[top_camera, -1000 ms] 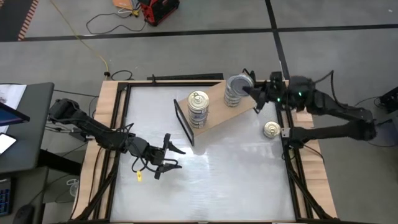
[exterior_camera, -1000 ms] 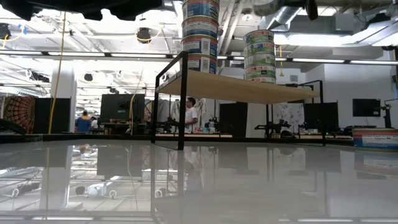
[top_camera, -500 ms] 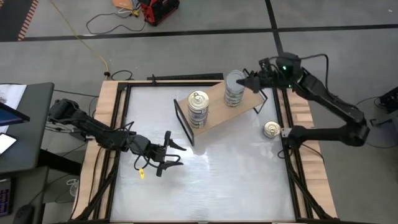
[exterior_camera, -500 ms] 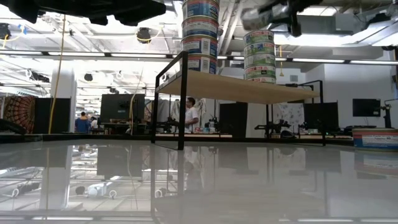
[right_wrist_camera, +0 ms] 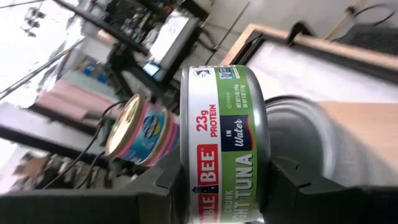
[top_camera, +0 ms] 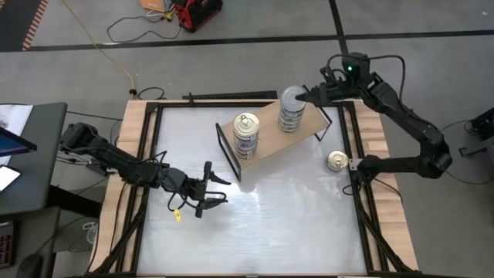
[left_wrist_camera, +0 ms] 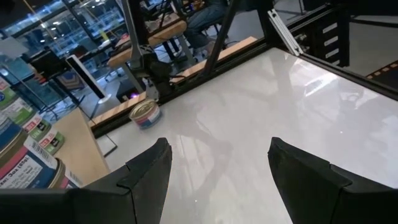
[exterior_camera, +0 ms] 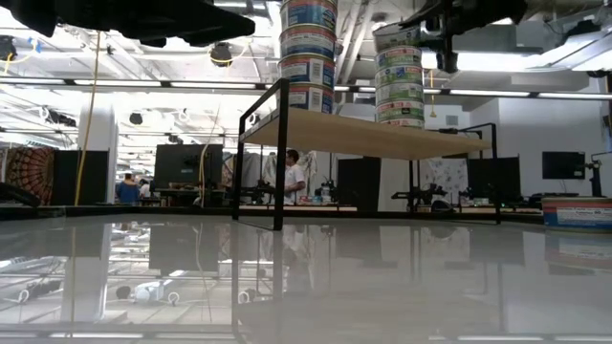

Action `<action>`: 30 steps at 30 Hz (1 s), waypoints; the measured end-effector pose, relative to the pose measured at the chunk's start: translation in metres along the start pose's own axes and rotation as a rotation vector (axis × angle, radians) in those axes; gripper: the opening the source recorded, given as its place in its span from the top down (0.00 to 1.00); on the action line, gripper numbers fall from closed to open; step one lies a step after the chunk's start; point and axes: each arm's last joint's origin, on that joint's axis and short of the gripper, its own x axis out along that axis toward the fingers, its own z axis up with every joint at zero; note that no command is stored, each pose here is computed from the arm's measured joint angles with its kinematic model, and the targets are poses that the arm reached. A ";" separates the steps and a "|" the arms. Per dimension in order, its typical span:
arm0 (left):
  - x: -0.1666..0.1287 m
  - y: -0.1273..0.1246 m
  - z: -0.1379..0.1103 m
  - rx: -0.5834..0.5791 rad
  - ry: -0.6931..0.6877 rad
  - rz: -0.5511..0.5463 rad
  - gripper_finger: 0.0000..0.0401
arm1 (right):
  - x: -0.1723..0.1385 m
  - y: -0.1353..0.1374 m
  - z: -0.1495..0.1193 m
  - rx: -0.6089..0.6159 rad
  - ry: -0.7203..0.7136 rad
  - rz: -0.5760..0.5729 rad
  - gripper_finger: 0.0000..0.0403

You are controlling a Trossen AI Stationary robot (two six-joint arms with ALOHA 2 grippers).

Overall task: Stack canned seafood by type on shelf
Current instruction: Stack the green tuna can on top of the green tuna can

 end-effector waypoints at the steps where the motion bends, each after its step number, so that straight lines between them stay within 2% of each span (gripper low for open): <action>1: 0.000 0.000 0.000 0.000 0.000 0.001 0.36 | 0.001 -0.001 0.000 0.004 0.012 0.011 0.59; 9: 0.000 0.000 -0.001 0.002 0.019 0.017 0.36 | -0.006 -0.012 0.005 0.102 0.046 0.067 0.59; 30: 0.000 0.001 -0.002 0.037 0.038 0.058 0.36 | -0.016 -0.017 0.008 0.133 0.046 0.091 0.57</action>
